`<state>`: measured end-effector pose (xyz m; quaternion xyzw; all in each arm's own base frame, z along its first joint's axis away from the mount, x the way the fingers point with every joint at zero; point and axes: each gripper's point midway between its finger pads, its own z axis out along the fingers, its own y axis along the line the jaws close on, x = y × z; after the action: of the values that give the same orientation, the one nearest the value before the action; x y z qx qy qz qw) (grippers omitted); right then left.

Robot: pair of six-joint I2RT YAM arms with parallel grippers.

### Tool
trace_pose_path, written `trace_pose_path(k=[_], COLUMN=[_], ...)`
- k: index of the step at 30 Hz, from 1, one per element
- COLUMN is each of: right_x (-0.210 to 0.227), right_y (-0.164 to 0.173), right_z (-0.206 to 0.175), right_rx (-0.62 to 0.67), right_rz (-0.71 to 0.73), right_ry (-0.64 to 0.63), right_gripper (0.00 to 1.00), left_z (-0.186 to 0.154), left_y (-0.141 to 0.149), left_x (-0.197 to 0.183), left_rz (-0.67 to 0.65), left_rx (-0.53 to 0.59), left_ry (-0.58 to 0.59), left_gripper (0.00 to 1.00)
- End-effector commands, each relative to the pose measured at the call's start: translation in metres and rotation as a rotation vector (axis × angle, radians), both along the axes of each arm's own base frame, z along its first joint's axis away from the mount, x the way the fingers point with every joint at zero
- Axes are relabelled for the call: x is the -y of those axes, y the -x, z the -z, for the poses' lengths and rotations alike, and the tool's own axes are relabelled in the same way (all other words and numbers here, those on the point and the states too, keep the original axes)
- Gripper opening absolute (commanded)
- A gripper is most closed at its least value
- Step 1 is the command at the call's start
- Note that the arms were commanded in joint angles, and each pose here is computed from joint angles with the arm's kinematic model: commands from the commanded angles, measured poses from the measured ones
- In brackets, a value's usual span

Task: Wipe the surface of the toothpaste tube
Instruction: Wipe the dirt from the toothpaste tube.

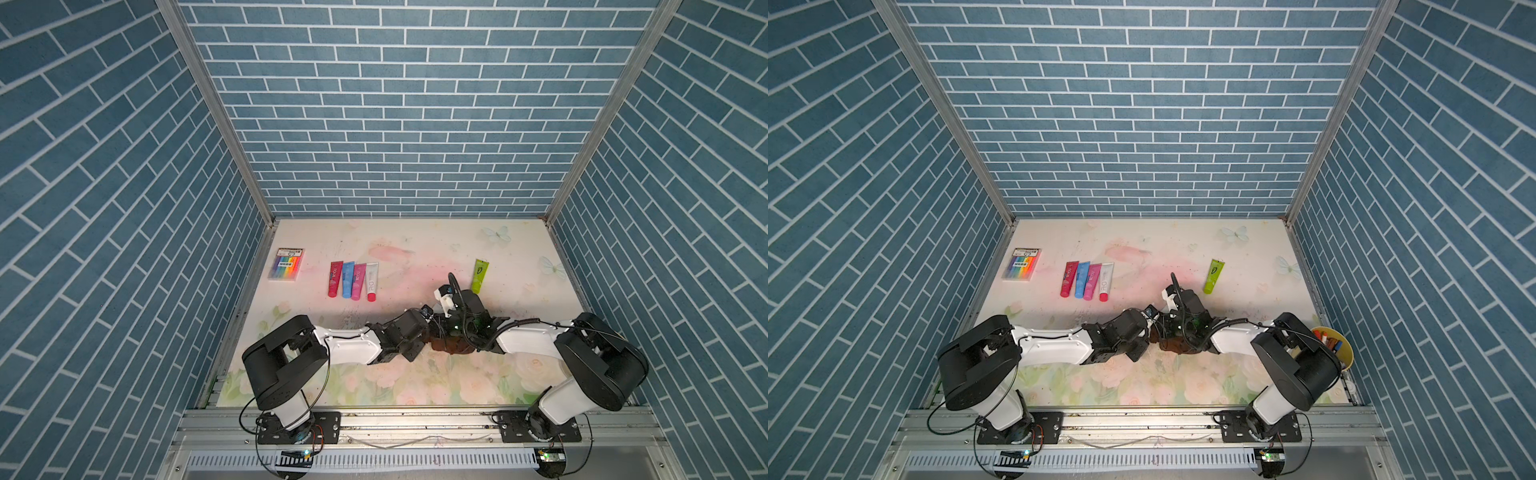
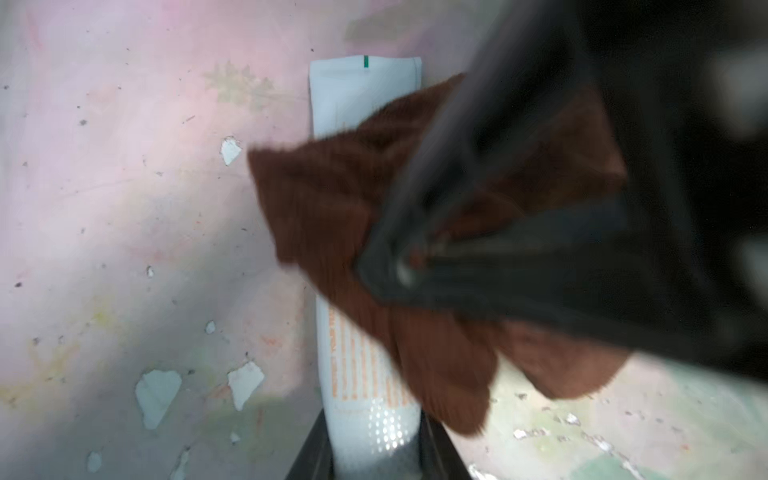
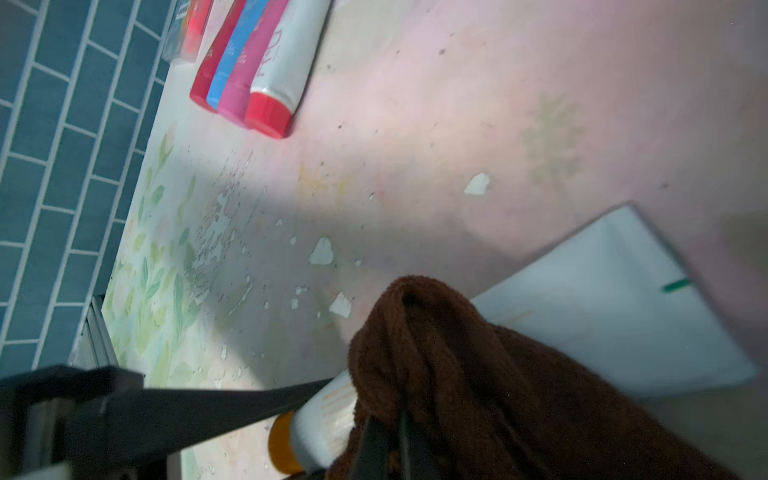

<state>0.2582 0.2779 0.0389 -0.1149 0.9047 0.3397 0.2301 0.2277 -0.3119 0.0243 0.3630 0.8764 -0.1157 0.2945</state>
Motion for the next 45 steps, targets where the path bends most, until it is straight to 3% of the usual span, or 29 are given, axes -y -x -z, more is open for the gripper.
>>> trace_pose_path(k=[1, 7, 11, 17, 23, 30, 35, 38, 45], right_x=[0.095, 0.109, 0.069, 0.010, -0.014, 0.014, 0.074, 0.092, 0.108], right_y=[0.000, -0.015, -0.006, 0.028, 0.040, 0.030, 0.016, 0.015, 0.023], right_z=[0.078, 0.072, 0.055, 0.027, 0.028, 0.065, 0.073, 0.069, 0.070], right_rx=[-0.160, -0.140, -0.136, -0.104, -0.139, -0.211, -0.159, -0.141, -0.147], right_rz=[0.223, 0.267, 0.145, -0.036, -0.086, -0.002, 0.151, 0.189, 0.213], right_ry=[0.362, 0.401, 0.231, 0.142, 0.061, 0.190, 0.449, 0.528, 0.569], right_gripper=[0.00, 0.00, 0.00, 0.00, 0.00, 0.00, 0.00, 0.00, 0.00], left_z=[0.000, 0.001, 0.001, 0.002, 0.002, -0.001, 0.001, 0.002, 0.006], left_y=[0.017, 0.016, 0.016, 0.016, 0.016, 0.017, 0.015, 0.016, 0.017], left_x=[0.011, 0.010, 0.011, 0.011, 0.011, 0.009, -0.004, -0.016, -0.042], left_rz=[0.079, 0.074, 0.076, 0.078, 0.075, 0.069, 0.028, -0.006, -0.108], left_rx=[-0.026, -0.026, -0.028, -0.030, -0.030, -0.017, -0.003, 0.010, 0.024], left_ry=[0.023, 0.019, 0.017, 0.016, 0.014, 0.013, -0.011, -0.020, -0.031], left_gripper=[0.00, 0.00, 0.00, 0.00, 0.00, 0.00, 0.00, 0.00, 0.00])
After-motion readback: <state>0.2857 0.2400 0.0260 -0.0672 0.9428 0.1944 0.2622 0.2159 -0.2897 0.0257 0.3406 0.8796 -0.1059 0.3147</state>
